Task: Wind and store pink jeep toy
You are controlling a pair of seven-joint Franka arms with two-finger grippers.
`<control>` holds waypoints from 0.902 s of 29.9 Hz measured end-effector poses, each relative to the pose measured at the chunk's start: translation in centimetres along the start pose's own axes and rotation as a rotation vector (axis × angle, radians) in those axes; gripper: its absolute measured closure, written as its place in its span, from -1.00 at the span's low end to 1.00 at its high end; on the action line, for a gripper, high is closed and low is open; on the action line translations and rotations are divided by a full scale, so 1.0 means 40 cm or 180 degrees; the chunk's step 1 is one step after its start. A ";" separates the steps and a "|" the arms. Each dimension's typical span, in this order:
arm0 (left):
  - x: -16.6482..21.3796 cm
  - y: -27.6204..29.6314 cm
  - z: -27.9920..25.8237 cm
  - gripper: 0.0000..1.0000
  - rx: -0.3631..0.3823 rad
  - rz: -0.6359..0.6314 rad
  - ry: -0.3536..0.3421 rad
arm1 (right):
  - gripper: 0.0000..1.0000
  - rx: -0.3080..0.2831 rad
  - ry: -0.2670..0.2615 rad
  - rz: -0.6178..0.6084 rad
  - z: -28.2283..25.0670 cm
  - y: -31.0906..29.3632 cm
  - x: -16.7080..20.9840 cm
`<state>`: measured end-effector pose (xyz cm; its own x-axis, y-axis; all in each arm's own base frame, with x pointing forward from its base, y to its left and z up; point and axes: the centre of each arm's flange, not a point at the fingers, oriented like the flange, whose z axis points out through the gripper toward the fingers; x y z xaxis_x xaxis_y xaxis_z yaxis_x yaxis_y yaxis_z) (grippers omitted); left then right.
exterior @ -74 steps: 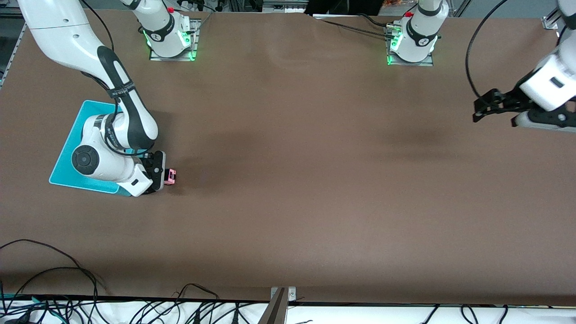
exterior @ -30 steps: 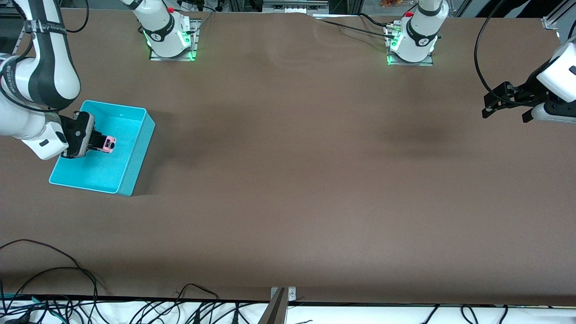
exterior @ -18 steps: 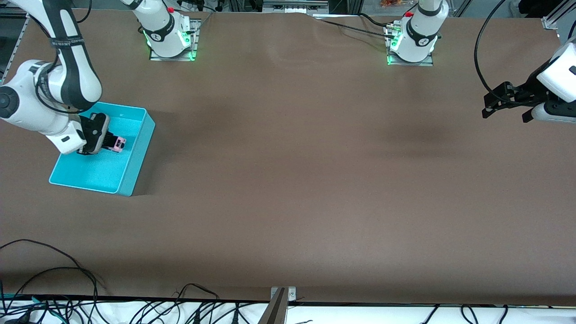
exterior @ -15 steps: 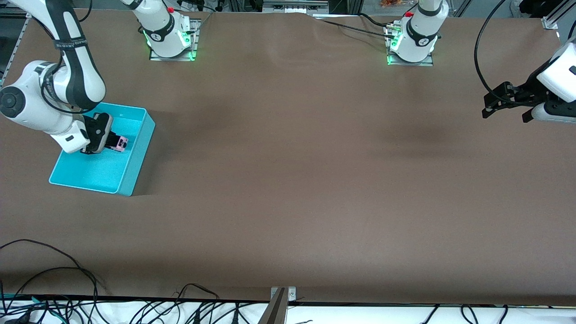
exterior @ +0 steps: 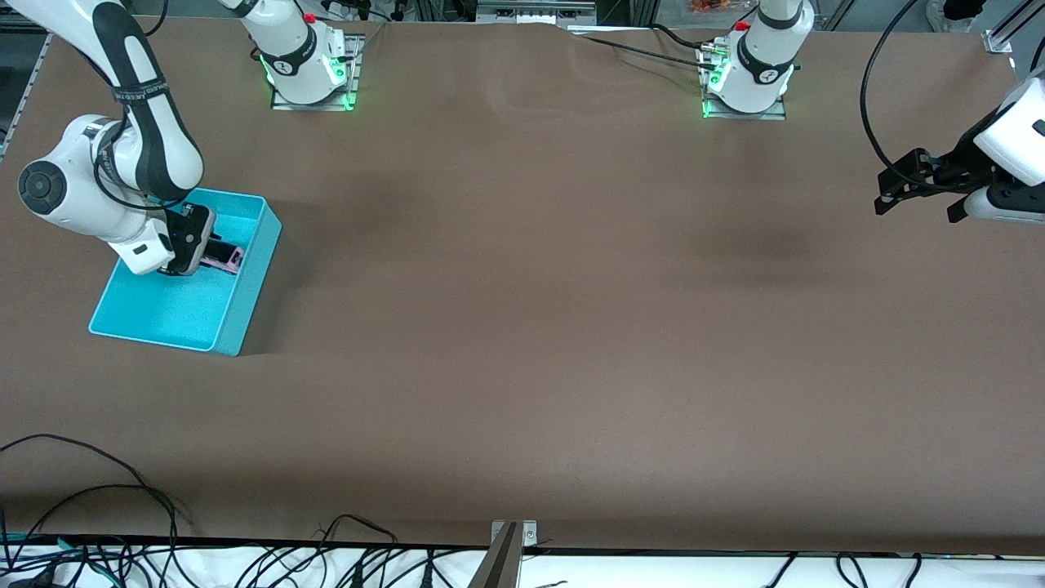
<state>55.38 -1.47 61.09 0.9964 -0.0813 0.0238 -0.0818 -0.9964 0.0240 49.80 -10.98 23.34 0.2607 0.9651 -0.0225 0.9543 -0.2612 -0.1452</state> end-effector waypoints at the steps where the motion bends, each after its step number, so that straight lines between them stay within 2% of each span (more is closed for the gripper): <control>1: 0.000 -0.001 0.000 -1.00 0.0000 -0.0002 0.0000 | -0.47 0.0003 0.0002 0.0003 0.001 0.000 0.000; 5: 0.000 -0.003 0.001 -1.00 0.0000 -0.0007 -0.0002 | -0.82 -0.0003 0.0008 0.0008 -0.001 0.001 0.000; 6: 0.001 -0.004 0.002 -1.00 -0.0001 -0.0008 -0.0004 | -0.98 -0.0009 0.0009 0.0007 -0.005 0.003 0.001; 11: 0.004 -0.007 0.009 -1.00 -0.0003 -0.0015 -0.0020 | -1.00 -0.0024 0.0026 -0.0010 -0.055 0.023 0.009; 17: 0.006 -0.010 0.013 -1.00 -0.0004 -0.0021 -0.0029 | -1.00 -0.0083 0.0073 0.0065 -0.203 0.079 0.028; 21: 0.006 -0.010 0.013 -1.00 -0.0004 -0.0021 -0.0030 | -1.00 -0.0050 0.0102 0.0344 -0.309 0.103 0.045; 27: 0.006 -0.010 0.013 -1.00 -0.0004 -0.0021 -0.0030 | -1.00 -0.0011 0.0137 0.0969 -0.455 0.104 0.115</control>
<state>55.66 -1.10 60.56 0.9971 -0.0751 0.0143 -0.0754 -0.9968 0.0254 57.63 -7.90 40.64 0.5407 0.8409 -0.0226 0.8318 -0.5384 -0.1349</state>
